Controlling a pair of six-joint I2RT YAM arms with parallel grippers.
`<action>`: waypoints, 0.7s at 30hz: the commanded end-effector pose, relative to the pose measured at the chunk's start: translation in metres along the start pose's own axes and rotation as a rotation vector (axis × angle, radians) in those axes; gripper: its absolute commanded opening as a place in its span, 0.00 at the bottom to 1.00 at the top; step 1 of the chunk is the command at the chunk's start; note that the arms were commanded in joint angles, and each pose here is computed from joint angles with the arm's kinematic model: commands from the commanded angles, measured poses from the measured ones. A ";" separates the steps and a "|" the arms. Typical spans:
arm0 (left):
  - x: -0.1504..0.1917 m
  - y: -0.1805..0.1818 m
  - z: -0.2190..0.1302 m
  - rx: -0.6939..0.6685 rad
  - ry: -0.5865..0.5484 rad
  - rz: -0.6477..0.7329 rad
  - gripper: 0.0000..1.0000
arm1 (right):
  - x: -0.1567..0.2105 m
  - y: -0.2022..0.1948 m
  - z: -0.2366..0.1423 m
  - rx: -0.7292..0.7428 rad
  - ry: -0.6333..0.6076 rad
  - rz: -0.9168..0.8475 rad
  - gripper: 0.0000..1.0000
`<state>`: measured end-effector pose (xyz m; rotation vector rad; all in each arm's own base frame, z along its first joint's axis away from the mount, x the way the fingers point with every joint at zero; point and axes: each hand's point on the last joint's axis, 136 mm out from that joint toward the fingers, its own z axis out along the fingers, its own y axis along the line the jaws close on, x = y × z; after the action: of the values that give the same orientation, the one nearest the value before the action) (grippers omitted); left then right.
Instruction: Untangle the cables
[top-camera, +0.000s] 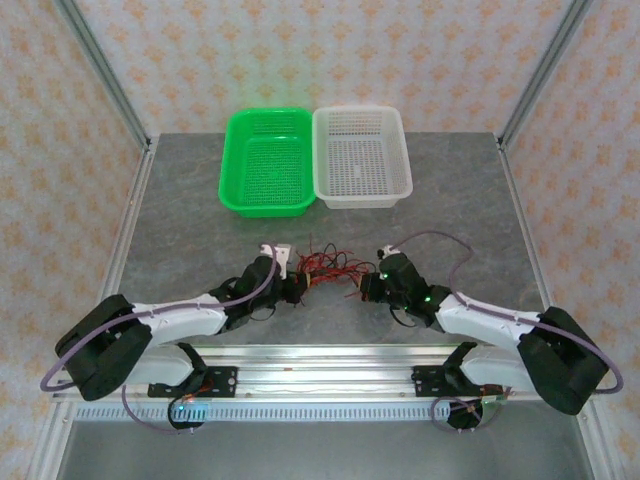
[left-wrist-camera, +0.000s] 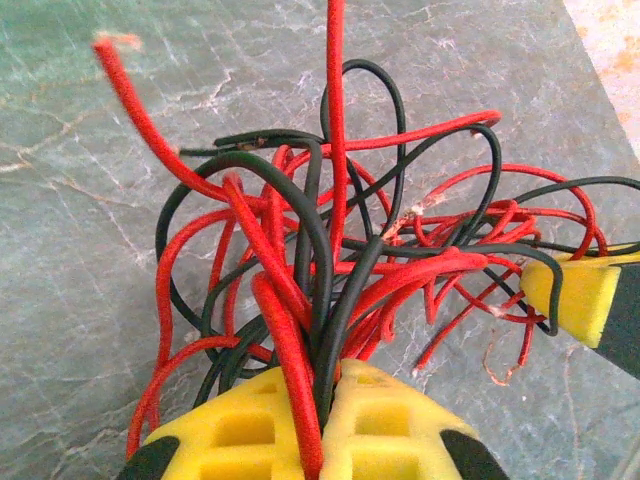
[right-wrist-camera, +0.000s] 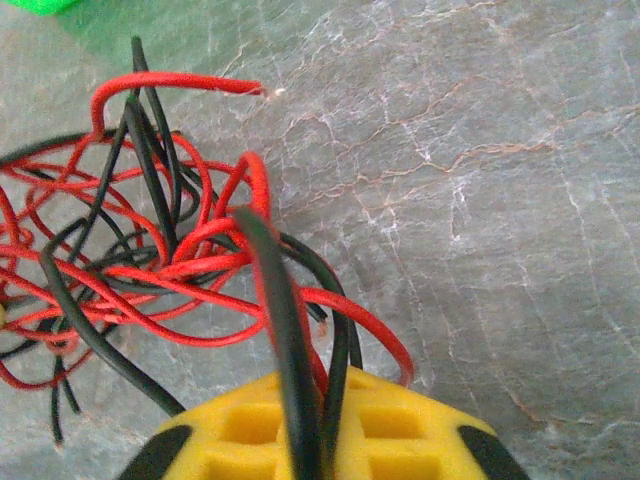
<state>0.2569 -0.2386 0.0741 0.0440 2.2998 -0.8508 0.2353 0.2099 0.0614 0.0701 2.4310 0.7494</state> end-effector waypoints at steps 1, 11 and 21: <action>0.004 -0.001 0.007 0.035 0.035 -0.108 0.00 | -0.007 -0.003 0.001 0.009 -0.050 0.120 0.19; 0.011 0.009 0.007 0.024 0.024 -0.182 0.00 | -0.023 0.024 -0.026 -0.036 -0.075 0.240 0.55; 0.021 0.019 0.009 0.018 0.020 -0.225 0.00 | -0.047 0.096 -0.035 -0.056 -0.064 0.177 0.60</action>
<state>0.2516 -0.2383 0.0519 -0.1532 2.3436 -0.9818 0.2429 0.2620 0.1682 0.2622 2.3185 0.9594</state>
